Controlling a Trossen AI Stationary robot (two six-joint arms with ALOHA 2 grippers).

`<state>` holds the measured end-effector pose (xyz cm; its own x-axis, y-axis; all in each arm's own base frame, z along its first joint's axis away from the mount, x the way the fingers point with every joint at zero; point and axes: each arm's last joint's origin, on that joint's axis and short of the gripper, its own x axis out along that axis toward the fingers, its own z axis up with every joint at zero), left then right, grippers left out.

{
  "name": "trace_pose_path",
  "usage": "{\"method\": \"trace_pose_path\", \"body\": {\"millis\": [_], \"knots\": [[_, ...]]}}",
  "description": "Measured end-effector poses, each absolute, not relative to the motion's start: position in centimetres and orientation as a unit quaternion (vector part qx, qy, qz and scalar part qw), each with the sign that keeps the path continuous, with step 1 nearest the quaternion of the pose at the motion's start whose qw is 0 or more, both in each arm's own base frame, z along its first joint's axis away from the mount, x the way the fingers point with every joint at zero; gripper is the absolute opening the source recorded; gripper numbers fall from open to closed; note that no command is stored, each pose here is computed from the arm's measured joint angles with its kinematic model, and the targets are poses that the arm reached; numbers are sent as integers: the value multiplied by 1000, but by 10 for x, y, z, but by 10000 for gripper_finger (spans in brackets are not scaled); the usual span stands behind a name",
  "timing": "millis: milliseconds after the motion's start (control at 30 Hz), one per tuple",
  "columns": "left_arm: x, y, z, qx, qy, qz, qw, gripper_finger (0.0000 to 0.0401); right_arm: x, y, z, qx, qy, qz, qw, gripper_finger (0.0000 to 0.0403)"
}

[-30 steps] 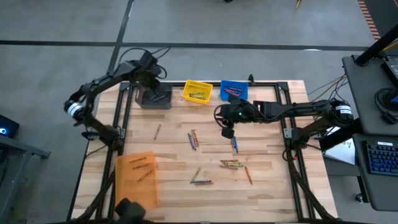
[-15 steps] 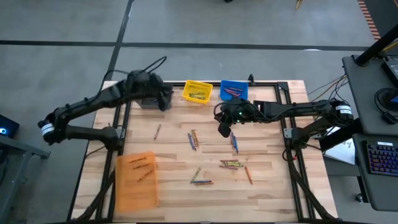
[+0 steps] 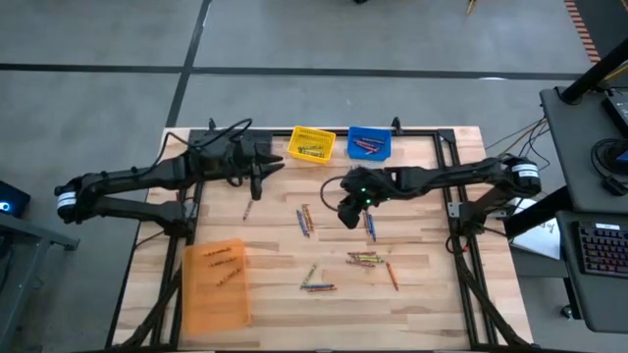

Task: Sort crayons
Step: Put the red crayon into the blue bin

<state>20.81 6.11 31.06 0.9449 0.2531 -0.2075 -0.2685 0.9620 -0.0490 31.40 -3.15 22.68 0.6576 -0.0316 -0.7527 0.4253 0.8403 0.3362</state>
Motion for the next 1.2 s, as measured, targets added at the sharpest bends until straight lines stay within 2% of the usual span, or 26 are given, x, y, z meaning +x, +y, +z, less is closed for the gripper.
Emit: {"method": "trace_pose_path", "body": {"millis": [200,533,733,1200], "knots": [[210,61,312,-37,96,132,986,73,317,-43,225,262,450,-176,835,63],[211,62,312,-33,95,132,986,73,333,-78,233,241,486,-254,801,63],[210,62,311,-34,99,132,986,73,343,-104,214,234,531,-288,762,63],[210,62,311,-34,99,132,986,73,347,-148,169,250,567,-346,704,63]]}}
